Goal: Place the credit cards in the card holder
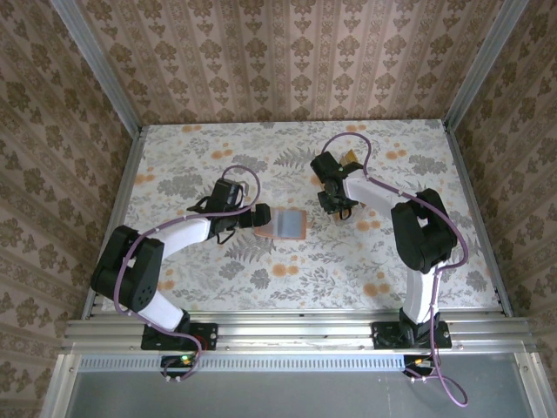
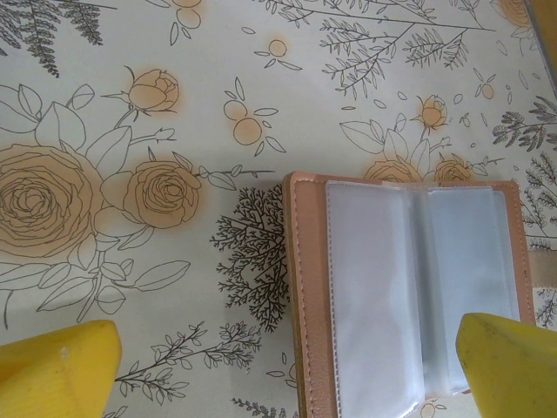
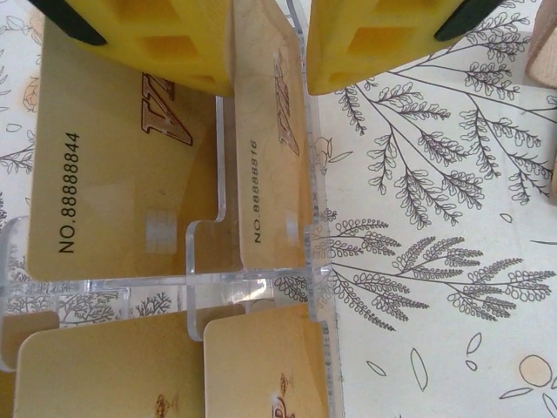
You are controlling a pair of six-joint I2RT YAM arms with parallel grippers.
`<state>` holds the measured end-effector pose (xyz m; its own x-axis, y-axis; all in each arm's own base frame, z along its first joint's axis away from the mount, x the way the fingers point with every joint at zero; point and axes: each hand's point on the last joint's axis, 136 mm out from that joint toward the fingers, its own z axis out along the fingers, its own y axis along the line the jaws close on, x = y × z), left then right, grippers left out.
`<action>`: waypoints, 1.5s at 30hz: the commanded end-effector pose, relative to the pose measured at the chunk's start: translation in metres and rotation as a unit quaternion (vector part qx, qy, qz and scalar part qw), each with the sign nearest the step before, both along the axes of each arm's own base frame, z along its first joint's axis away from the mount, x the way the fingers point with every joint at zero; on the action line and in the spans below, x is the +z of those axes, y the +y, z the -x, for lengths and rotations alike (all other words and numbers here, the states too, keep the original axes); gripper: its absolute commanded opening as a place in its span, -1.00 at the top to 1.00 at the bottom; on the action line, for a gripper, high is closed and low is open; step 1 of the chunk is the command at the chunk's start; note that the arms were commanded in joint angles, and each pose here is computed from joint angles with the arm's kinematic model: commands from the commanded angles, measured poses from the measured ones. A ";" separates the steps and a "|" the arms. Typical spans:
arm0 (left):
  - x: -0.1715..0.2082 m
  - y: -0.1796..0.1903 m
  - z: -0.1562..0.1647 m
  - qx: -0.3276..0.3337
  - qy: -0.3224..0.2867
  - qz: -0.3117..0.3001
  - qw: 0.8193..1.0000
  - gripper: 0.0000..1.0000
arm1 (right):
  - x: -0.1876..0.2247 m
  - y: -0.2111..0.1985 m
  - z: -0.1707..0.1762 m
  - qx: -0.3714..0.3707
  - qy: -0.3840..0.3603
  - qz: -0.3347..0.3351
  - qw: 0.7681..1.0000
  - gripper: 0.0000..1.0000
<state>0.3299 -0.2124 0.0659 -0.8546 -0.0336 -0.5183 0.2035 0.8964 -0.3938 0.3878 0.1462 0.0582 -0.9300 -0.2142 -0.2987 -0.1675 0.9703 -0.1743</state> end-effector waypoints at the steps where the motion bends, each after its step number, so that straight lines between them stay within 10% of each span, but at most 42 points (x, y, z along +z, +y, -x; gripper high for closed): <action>1: 0.007 -0.002 -0.005 0.009 -0.010 0.006 1.000 -1.00 | 0.002 0.005 0.002 0.008 0.013 -0.009 1.000 0.48; 37: 0.019 0.003 -0.007 -0.004 -0.025 -0.023 0.999 -1.00 | 0.072 0.024 0.007 0.053 0.002 -0.104 0.993 1.00; 45: 0.012 0.024 -0.004 -0.014 -0.016 -0.113 0.993 -1.00 | 0.114 0.057 0.010 0.037 -0.047 -0.241 0.969 1.00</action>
